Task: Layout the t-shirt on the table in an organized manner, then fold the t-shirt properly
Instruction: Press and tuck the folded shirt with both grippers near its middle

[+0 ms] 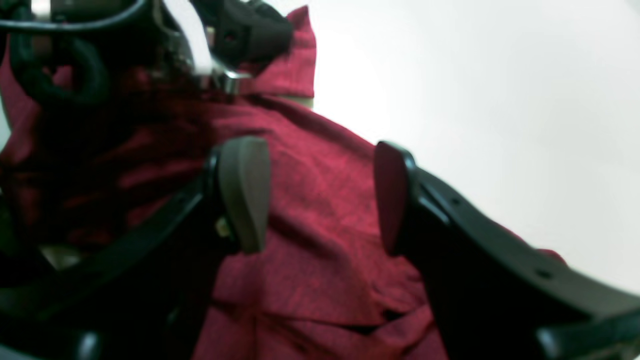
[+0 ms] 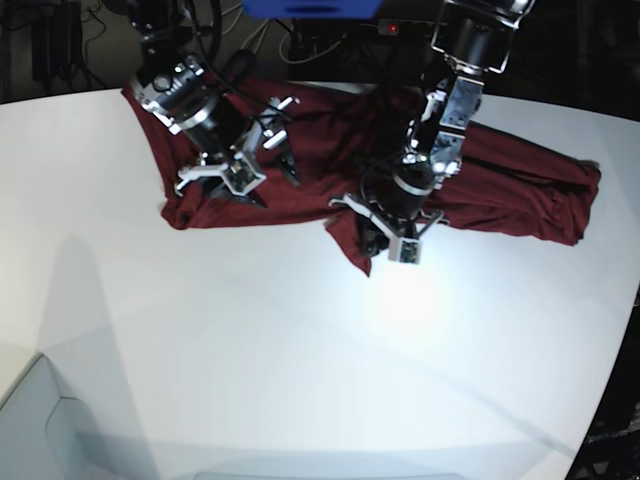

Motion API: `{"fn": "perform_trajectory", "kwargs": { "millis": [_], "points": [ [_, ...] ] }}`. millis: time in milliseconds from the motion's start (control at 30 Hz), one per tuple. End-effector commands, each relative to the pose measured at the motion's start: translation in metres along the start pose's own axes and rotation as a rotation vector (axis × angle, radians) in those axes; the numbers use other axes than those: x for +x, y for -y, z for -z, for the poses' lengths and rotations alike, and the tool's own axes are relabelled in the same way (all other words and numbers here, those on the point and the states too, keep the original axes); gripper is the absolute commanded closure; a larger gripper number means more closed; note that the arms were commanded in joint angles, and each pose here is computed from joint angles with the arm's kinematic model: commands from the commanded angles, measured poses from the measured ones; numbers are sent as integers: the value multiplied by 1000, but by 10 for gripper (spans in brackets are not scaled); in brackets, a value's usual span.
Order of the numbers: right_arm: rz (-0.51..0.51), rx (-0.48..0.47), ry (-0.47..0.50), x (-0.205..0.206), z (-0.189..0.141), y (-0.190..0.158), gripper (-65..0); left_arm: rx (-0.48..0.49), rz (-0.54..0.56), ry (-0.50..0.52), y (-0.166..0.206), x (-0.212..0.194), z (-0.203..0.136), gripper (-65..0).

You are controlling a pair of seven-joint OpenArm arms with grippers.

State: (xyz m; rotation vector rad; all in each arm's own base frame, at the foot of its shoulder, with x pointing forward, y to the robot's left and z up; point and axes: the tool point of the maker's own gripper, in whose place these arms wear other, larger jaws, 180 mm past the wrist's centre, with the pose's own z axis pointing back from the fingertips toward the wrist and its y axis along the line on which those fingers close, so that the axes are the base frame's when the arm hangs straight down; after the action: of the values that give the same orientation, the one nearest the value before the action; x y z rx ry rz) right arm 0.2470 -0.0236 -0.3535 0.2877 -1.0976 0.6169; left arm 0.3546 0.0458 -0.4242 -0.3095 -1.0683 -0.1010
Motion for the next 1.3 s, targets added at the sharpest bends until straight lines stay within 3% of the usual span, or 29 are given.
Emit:
{"fn": "perform_trajectory", "kwargs": {
  "millis": [0, 267, 467, 600, 700, 867, 1000, 1267],
  "points": [
    [-5, -7, 60, 17, 1, 5, -335, -5, 10, 82, 1, 30, 2, -9],
    [-2, -32, 63, 17, -1, 14, -335, 59, 12, 248, -25, 96, -35, -1],
    [-1, -34, 66, 18, 0, 15, -335, 246, -42, 119, -91, 110, -89, -1],
    [0, -26, 71, 20, 1, 12, -335, 367, -57, 98, -124, 111, -134, -1],
    [2, -10, 77, 22, 3, 5, -335, 484, -10, 80, -145, 111, -167, -1],
    [6, 18, 104, 32, 8, -6, -335, 764, 24, -23, -185, 85, -210, -1],
    [0, 51, 115, 37, 11, -18, -335, 879, 73, -79, -199, 72, -230, -1],
    [-1, 87, 126, 41, 13, -31, -335, 962, 146, -135, -215, 70, -227, -1]
  ]
}}
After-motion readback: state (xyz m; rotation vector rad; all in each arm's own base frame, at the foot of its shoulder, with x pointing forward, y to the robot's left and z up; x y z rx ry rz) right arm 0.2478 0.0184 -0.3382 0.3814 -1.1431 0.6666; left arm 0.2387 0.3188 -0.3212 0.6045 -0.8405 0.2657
